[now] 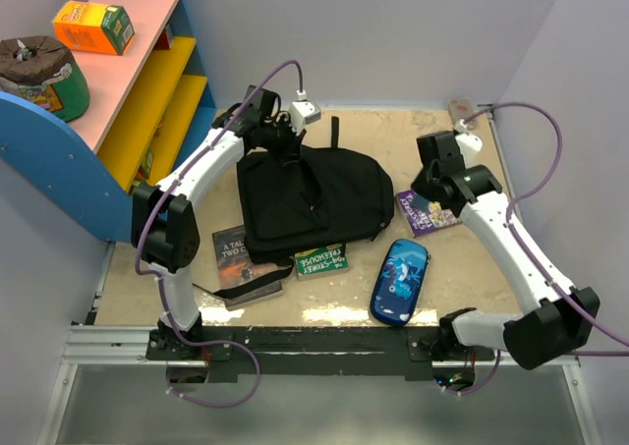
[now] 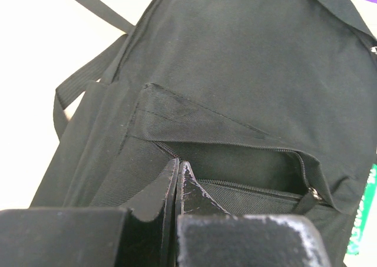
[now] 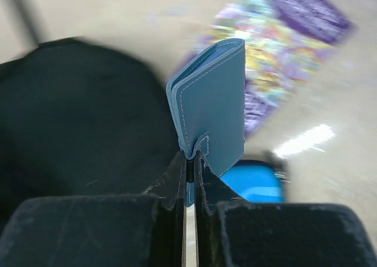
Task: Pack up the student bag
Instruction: Pick up the personal item from the center of the board, then place the personal item in the student bag, then zip the student bag at the center of the board.
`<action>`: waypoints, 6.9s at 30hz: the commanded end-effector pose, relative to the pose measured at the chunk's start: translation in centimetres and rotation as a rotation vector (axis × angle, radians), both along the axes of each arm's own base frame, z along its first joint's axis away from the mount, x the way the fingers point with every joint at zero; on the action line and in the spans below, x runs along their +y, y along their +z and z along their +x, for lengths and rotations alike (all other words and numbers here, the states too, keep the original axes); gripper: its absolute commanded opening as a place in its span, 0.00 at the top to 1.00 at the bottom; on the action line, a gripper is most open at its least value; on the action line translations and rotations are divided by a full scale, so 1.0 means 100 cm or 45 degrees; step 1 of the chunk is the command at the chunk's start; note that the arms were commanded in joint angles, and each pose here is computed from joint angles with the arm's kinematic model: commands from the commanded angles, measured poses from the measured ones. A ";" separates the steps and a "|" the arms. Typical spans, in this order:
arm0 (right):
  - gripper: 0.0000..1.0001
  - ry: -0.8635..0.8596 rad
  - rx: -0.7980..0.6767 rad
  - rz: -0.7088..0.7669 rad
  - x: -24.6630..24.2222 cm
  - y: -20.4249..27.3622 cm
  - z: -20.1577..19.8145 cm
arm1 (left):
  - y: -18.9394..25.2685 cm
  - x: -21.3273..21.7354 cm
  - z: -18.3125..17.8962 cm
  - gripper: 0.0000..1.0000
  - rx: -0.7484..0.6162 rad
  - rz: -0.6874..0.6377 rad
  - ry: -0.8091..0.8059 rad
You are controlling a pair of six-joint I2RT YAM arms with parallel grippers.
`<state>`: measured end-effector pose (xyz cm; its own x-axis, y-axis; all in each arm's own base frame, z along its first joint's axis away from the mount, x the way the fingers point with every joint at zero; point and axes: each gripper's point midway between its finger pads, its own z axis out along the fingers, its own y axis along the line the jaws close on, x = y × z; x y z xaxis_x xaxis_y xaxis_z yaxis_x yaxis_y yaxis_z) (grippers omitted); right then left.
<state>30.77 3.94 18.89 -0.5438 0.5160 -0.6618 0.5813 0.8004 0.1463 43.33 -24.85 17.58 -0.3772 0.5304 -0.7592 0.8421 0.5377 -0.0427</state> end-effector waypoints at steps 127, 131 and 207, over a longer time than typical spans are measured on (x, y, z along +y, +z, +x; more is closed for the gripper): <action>0.32 1.242 -0.260 0.622 0.229 -0.075 -0.028 | -0.043 -0.025 -0.178 0.86 0.217 0.206 -0.634; 0.32 1.222 -0.259 0.583 0.226 -0.078 -0.022 | -0.043 -0.027 -0.171 0.72 0.181 0.207 -0.593; 0.46 1.156 -0.533 0.556 0.216 -0.049 -0.017 | -0.043 -0.018 -0.120 1.00 -0.044 0.334 -0.267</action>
